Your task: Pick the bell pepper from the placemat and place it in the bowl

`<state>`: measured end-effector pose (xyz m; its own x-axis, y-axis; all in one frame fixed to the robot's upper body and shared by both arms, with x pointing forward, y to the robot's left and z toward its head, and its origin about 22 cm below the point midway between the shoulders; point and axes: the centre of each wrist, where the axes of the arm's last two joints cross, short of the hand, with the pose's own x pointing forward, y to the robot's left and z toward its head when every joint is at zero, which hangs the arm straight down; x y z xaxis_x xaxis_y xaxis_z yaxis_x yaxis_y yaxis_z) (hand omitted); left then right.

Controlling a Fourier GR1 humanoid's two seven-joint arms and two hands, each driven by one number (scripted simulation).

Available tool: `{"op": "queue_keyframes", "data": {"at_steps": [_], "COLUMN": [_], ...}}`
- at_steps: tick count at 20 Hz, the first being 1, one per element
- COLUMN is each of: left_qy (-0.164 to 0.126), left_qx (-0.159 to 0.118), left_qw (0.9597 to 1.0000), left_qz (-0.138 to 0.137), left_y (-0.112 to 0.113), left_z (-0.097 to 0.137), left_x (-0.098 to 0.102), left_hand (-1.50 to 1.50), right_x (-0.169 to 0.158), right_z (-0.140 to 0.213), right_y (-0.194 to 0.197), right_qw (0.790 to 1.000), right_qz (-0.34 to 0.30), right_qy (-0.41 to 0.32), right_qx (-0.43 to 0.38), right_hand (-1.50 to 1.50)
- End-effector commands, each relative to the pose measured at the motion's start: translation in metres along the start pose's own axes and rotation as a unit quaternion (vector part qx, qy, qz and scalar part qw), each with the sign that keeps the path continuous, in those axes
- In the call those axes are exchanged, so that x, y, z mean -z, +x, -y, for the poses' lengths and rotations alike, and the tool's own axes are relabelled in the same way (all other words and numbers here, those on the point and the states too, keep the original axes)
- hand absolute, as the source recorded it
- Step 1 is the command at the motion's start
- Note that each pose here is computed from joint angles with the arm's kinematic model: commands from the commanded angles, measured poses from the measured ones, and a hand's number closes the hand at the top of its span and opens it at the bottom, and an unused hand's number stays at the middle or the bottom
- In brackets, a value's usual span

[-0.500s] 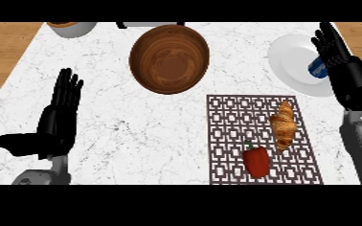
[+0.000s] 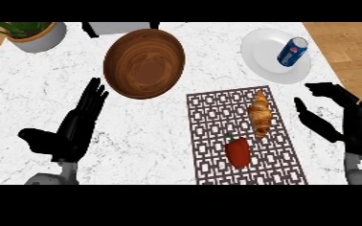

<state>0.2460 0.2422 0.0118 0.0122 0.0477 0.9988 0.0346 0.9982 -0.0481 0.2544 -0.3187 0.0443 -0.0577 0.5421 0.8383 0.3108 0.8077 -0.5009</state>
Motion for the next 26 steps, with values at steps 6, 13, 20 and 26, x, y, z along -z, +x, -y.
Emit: {"op": "queue_keyframes", "data": {"at_steps": [6, 13, 20, 26], "left_qy": [-0.086, -0.092, -0.116, -0.117], "left_qx": [-0.023, -0.015, -0.020, -0.014], "left_qw": [0.9951, 0.9949, 0.9926, 0.9926], "left_qz": [-0.043, -0.039, -0.030, -0.031], "left_y": [0.007, 0.010, 0.010, 0.014], "left_z": [0.028, 0.026, 0.046, 0.041], "left_x": [0.006, 0.010, 0.012, 0.026], "left_hand": [0.00, 0.00, 0.00, 0.00], "right_x": [-0.117, -0.131, -0.144, -0.115], "right_z": [-0.066, -0.039, -0.068, -0.108], "right_y": [0.029, 0.032, 0.099, 0.155], "right_qw": [0.992, 0.948, 0.909, 0.884], "right_qz": [0.060, -0.070, -0.200, -0.273], "right_qy": [0.023, 0.017, 0.077, 0.100], "right_qx": [-0.108, -0.310, -0.358, -0.365], "right_hand": [-1.50, -1.50, -1.50, -1.50]}}
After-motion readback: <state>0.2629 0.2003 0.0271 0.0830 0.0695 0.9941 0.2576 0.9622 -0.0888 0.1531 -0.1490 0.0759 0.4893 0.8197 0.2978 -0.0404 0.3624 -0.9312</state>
